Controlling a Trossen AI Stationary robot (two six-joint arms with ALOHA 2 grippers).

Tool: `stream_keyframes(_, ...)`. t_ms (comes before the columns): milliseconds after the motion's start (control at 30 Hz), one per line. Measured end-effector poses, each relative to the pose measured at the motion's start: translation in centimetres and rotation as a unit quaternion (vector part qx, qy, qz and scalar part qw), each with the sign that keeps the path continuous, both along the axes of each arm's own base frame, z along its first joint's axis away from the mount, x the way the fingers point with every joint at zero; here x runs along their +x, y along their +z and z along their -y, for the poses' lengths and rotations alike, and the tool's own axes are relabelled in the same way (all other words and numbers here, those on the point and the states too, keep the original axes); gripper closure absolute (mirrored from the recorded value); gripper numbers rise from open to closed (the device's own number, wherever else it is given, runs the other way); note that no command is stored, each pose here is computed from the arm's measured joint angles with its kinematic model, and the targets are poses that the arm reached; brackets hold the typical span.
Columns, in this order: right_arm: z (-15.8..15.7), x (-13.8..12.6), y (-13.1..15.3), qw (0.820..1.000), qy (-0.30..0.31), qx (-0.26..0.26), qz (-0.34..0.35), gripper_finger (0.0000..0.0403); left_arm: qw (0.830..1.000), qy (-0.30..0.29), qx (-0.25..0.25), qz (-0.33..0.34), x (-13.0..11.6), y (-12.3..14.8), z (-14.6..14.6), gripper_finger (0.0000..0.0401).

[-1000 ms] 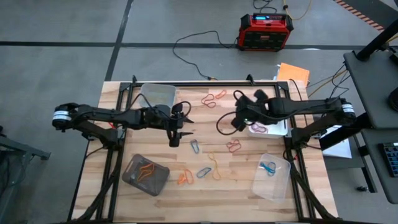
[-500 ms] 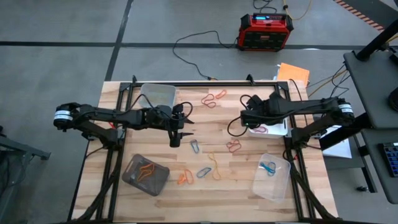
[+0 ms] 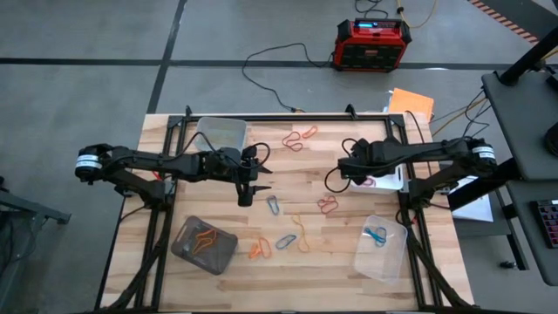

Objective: Sort rubber bands into baskets
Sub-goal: Put the red rubber band into the white bin

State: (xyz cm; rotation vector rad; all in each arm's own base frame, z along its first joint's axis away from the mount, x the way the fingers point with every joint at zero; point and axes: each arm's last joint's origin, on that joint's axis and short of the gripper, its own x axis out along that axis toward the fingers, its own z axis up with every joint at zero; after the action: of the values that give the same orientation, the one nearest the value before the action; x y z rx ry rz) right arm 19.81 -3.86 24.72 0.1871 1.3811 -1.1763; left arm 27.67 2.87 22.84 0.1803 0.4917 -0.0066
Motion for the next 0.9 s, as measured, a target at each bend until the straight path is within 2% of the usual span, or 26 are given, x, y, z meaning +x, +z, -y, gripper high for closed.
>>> stream_keyframes(433, 0.1, -1.6, -3.0, 0.996, -0.079, 0.034, -0.019, 0.0394, 1.0, 0.0, 0.0, 0.0, 0.0, 0.0, 0.0, 0.0187)
stream_keyframes(900, 0.2, -1.4, -3.9, 0.996, -0.081, 0.027, 0.005, 0.0393, 1.0, 0.0, 0.0, -0.001, 0.0, 0.0, 0.0, 0.0187)
